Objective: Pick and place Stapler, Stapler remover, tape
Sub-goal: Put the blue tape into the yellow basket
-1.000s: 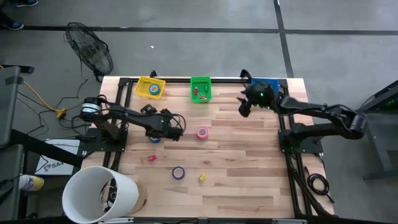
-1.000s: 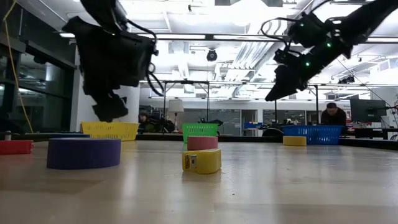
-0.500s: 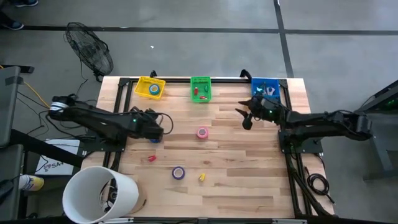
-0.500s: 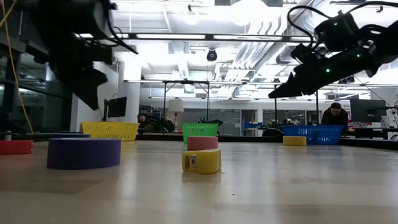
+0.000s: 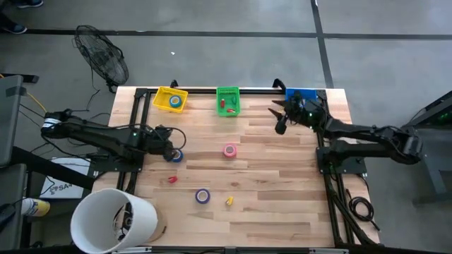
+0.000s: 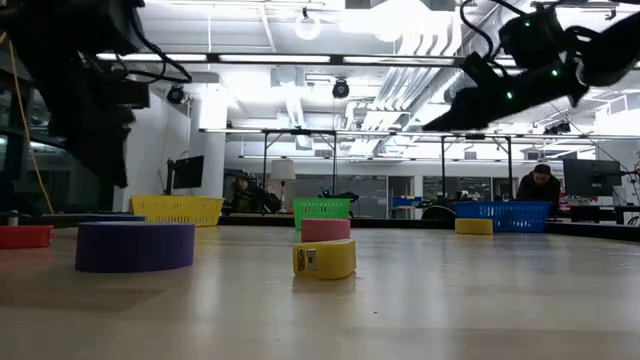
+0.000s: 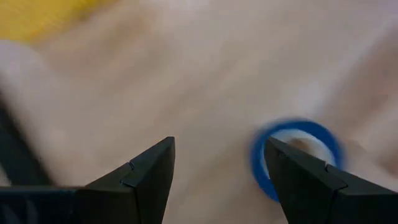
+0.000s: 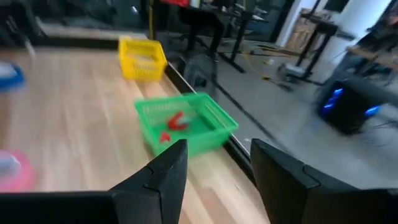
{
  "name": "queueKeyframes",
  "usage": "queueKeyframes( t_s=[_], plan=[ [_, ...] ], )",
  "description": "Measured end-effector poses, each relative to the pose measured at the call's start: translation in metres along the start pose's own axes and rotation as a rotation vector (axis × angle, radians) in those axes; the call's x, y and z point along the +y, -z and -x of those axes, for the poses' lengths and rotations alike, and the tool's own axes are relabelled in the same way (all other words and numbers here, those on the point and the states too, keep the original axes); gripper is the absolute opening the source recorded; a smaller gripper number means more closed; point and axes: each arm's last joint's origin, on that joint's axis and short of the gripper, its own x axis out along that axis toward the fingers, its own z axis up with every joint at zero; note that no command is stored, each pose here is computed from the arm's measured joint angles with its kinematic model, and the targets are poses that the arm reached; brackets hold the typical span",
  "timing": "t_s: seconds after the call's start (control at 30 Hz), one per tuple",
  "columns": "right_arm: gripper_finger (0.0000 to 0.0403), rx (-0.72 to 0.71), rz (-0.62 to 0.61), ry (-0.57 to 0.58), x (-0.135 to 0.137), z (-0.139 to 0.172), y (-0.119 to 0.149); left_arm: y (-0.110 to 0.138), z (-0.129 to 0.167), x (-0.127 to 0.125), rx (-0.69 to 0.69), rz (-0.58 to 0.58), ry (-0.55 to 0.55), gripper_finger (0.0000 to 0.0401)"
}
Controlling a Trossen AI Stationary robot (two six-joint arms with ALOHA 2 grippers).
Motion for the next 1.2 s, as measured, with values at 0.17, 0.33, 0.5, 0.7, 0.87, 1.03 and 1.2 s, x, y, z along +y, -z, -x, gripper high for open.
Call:
queueKeyframes(
  t_s=[0.17,0.33,0.5,0.7,0.87,1.03,1.2],
  plan=[
    [0.0167,-0.009,-0.185,-0.137,-0.010,-0.003,-0.026,0.000,0.006,-0.004,0.101,0.112,0.196,0.0240],
    [0.0165,0.014,-0.241,-0.201,-0.016,0.000,-0.065,-0.006,0.016,-0.007,0.150,0.178,0.277,0.0240],
    [0.0165,-0.010,-0.203,-0.208,-0.028,0.010,-0.117,-0.019,0.034,-0.007,0.119,0.217,0.267,0.0240],
    [0.0163,0.037,-0.126,-0.218,-0.032,0.019,-0.134,-0.025,0.045,-0.001,0.094,0.368,0.174,0.0240],
    [0.0161,0.053,-0.158,-0.244,-0.032,0.018,-0.130,-0.023,0.045,0.002,0.120,0.496,0.141,0.0240],
    [0.0162,0.045,-0.192,-0.250,-0.044,0.018,-0.125,-0.019,0.045,0.006,0.174,0.605,0.085,0.0240],
    [0.0159,0.020,-0.211,-0.247,-0.062,0.018,-0.122,-0.016,0.045,0.007,0.225,0.650,0.073,0.0240]
  ],
)
